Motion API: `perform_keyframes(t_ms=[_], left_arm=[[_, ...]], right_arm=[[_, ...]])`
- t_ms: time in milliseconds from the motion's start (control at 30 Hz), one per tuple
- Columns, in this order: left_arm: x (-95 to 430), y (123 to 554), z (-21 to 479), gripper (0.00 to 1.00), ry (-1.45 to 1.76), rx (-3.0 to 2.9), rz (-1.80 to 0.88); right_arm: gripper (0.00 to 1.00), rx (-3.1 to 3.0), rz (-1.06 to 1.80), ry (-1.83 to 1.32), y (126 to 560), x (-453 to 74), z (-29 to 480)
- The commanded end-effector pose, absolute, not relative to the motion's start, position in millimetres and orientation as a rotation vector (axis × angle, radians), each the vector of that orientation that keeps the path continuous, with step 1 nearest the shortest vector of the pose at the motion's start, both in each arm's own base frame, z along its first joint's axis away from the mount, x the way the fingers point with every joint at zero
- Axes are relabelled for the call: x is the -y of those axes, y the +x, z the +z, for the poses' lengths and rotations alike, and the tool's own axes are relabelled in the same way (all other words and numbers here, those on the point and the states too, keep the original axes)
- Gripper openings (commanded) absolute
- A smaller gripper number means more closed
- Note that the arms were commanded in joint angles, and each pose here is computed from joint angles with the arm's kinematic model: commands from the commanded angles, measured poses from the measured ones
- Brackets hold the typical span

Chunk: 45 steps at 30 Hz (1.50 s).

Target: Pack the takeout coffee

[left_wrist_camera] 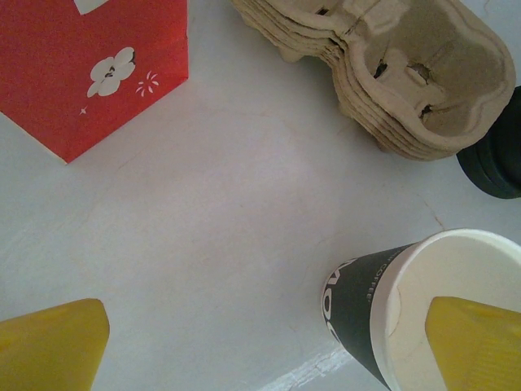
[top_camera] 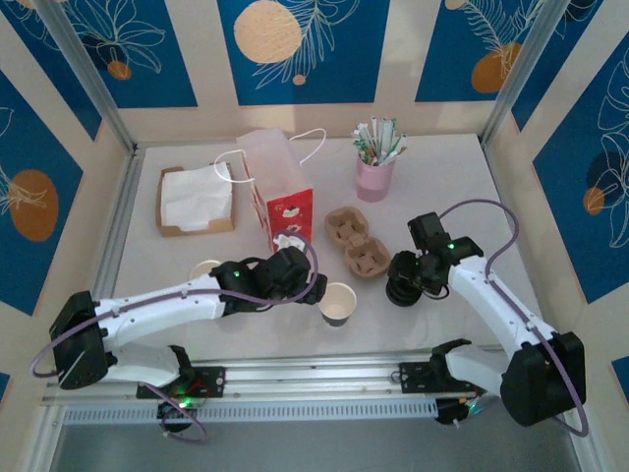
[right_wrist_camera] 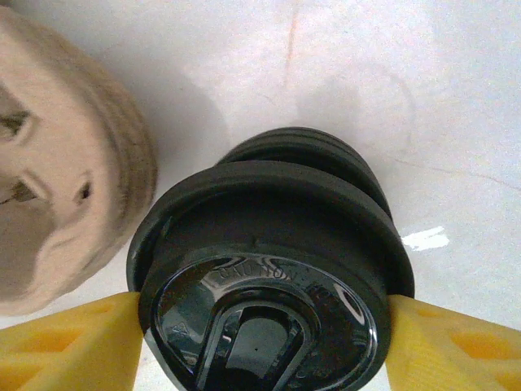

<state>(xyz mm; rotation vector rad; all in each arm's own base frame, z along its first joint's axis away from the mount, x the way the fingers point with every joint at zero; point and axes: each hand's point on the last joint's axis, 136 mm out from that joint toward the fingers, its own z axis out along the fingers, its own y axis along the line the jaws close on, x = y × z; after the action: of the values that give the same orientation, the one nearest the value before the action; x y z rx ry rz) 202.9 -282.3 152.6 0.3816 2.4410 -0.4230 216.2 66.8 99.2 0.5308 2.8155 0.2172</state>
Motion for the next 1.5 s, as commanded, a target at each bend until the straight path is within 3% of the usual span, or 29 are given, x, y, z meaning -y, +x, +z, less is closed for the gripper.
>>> perform_keyframes(t_ms=[0, 300, 567, 767, 1467], left_arm=[[278.4, 203.5, 159.7, 1.0, 0.372, -2.394, -0.436], [269.2, 204.1, 181.2, 1.0, 0.315, -2.267, -0.542], [256.3, 203.0, 170.5, 1.0, 0.249, -2.329, -0.592], [246.7, 200.3, 168.6, 1.0, 0.182, -2.327, -0.769], [220.1, 192.8, 166.4, 1.0, 0.158, -2.304, -0.756]], right_arm=[[0.72, -2.8, 0.329, 0.441, 215.4, -79.1, 122.8], [0.69, -2.754, 0.539, 0.158, 213.3, -121.3, 169.4], [0.68, -2.809, 0.59, -0.125, 198.1, -166.2, 193.5], [0.69, -2.894, 0.539, -0.316, 180.2, -191.8, 192.7], [0.69, -3.08, 0.311, -0.656, 155.5, -238.7, 164.4]])
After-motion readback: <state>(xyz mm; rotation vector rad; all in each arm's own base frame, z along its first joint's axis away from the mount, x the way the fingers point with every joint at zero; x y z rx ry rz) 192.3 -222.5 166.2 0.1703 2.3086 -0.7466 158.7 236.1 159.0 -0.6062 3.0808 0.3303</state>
